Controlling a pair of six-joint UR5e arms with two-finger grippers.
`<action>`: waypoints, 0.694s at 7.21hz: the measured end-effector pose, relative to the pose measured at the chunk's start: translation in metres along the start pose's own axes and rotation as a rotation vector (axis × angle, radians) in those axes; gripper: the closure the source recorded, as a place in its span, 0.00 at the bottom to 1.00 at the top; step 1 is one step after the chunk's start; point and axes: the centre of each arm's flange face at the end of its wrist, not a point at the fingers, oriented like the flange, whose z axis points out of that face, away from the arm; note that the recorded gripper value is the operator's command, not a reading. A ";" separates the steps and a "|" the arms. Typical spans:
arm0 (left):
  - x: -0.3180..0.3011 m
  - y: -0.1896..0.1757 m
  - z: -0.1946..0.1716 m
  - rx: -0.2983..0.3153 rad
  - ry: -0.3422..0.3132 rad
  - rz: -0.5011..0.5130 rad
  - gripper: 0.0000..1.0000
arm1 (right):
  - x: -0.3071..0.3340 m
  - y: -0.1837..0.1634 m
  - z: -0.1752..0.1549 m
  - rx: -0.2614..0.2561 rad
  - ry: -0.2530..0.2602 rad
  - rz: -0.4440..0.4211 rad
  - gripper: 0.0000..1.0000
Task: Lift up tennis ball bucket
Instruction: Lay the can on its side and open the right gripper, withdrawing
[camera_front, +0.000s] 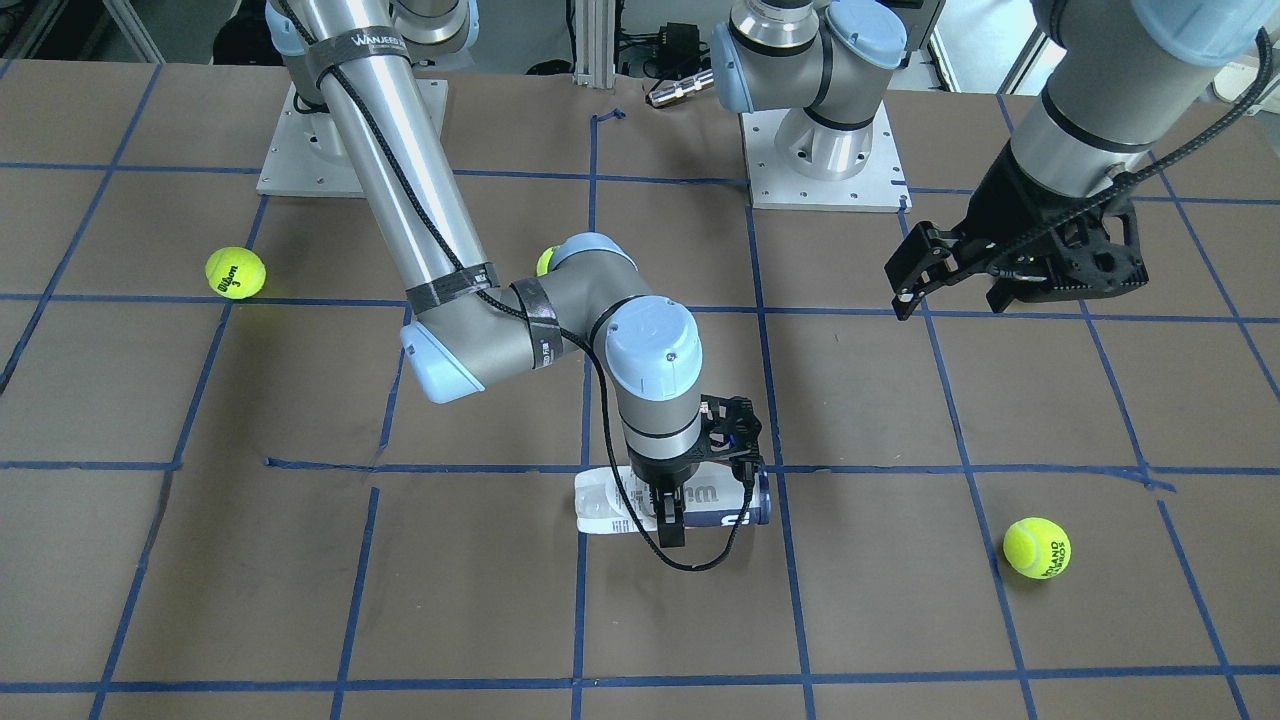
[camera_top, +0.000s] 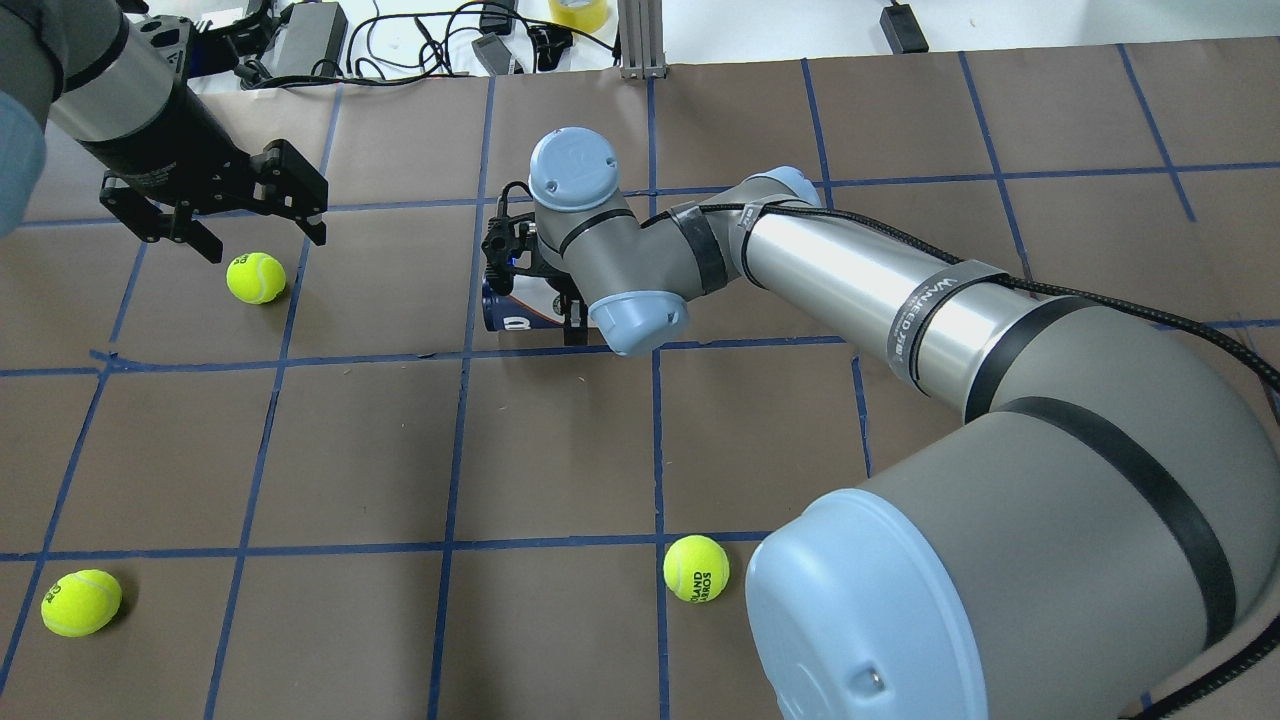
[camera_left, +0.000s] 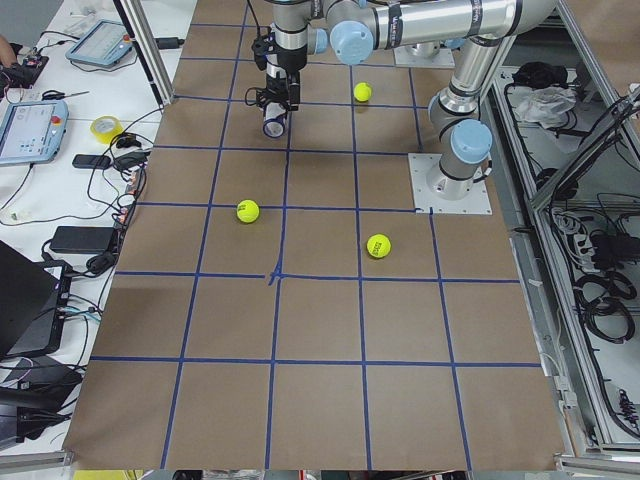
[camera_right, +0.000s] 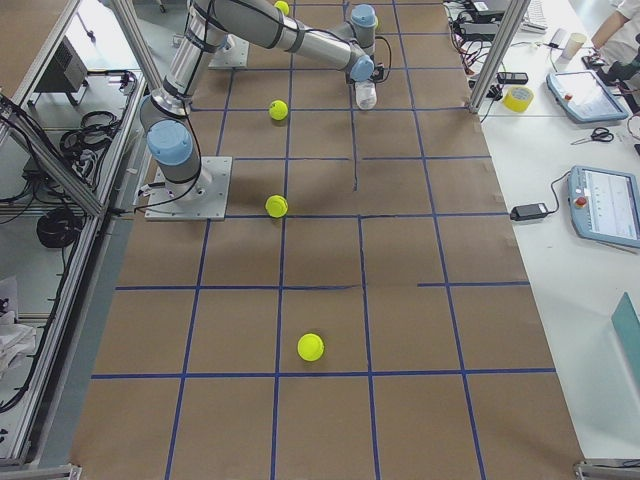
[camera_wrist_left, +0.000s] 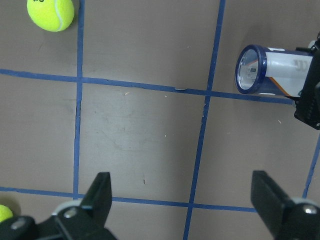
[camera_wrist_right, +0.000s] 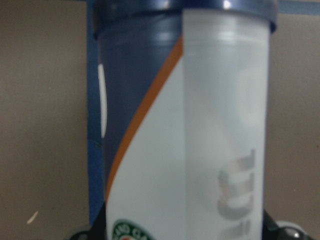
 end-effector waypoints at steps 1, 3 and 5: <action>0.000 0.000 0.001 0.000 -0.001 0.000 0.00 | -0.001 -0.001 0.000 0.011 -0.010 0.002 0.00; -0.001 0.000 0.001 -0.001 0.000 -0.002 0.00 | 0.002 -0.002 -0.017 0.038 0.000 0.009 0.00; -0.002 -0.001 0.002 -0.001 0.000 -0.003 0.00 | 0.019 0.014 -0.069 0.125 0.017 0.049 0.00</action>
